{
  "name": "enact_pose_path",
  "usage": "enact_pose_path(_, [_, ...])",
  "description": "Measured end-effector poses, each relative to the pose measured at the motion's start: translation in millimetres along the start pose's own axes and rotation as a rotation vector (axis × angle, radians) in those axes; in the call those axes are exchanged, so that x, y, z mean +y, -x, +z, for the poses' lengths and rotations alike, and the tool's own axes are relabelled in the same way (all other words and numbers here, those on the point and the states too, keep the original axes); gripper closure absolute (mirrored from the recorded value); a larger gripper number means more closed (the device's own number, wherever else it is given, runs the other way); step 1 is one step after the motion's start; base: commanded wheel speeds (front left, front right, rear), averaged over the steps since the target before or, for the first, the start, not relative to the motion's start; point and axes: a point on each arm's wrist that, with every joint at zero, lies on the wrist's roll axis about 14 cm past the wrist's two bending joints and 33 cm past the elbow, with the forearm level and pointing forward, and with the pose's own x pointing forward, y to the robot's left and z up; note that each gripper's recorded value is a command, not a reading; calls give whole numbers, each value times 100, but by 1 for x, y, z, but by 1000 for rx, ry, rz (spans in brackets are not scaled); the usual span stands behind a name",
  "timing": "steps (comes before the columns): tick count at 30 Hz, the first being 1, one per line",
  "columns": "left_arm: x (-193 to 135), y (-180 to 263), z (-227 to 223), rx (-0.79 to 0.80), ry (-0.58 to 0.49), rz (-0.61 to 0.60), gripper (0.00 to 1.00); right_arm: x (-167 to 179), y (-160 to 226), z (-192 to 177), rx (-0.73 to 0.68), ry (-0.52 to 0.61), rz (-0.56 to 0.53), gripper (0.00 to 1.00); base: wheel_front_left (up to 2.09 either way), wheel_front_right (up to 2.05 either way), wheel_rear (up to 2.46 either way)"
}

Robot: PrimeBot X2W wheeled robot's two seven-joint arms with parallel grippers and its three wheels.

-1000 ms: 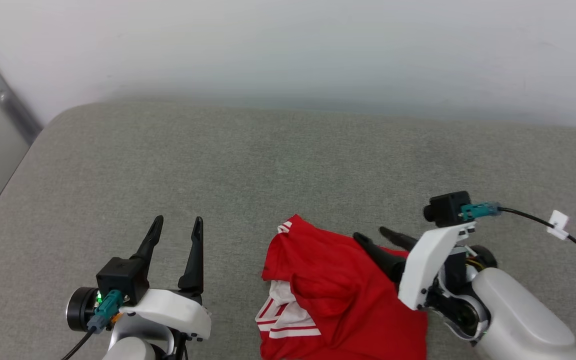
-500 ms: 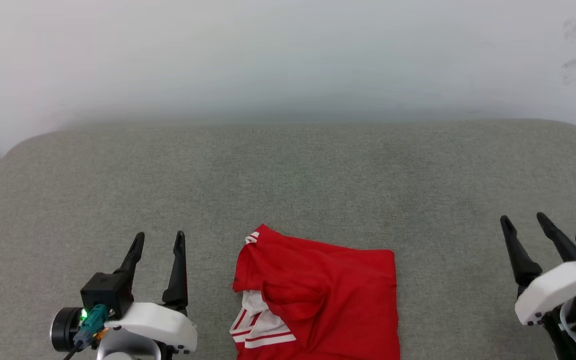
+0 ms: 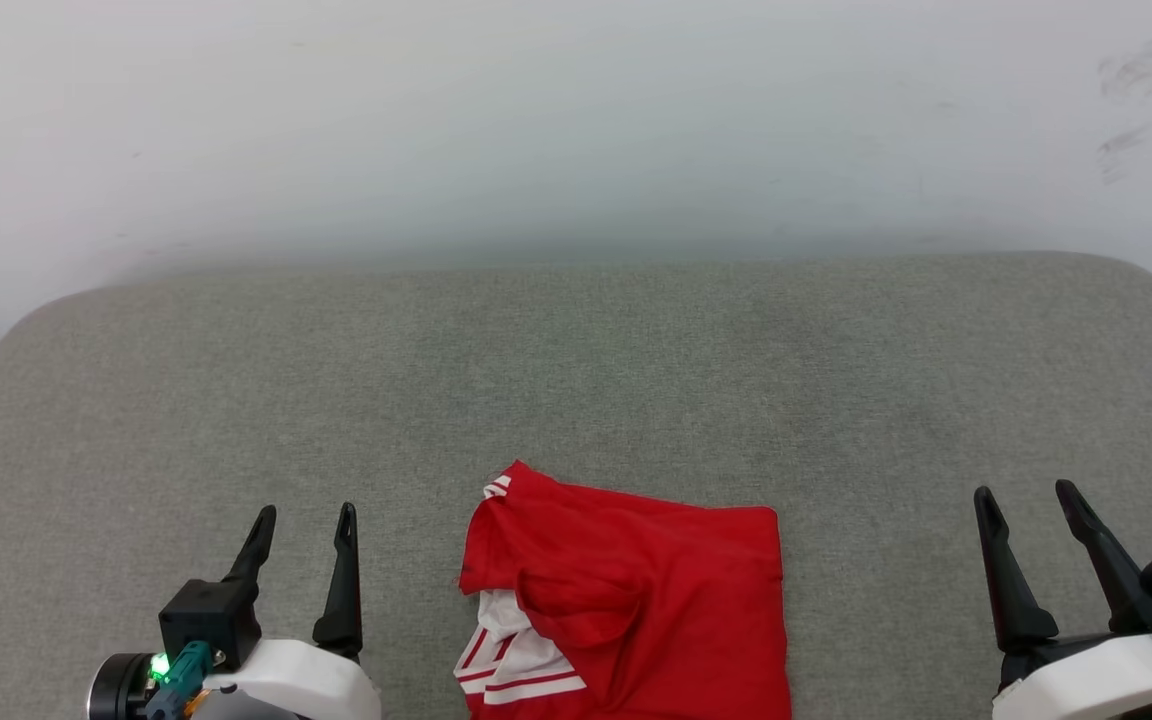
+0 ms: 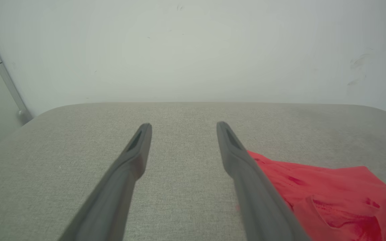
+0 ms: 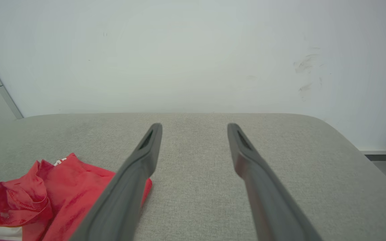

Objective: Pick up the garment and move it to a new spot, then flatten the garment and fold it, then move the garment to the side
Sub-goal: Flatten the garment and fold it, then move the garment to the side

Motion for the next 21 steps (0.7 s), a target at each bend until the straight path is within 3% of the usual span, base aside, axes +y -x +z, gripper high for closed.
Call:
enact_pose_path(15, [-2, -1, -7, 26, 1, -5, 0, -3, 9, -6, 71, -48, -33, 0, 0, 0, 0])
enact_pose_path(21, [1, -3, -5, 18, 4, 8, 0, -44, 22, -58, 313, -218, -150, 0, 0, 0, 0])
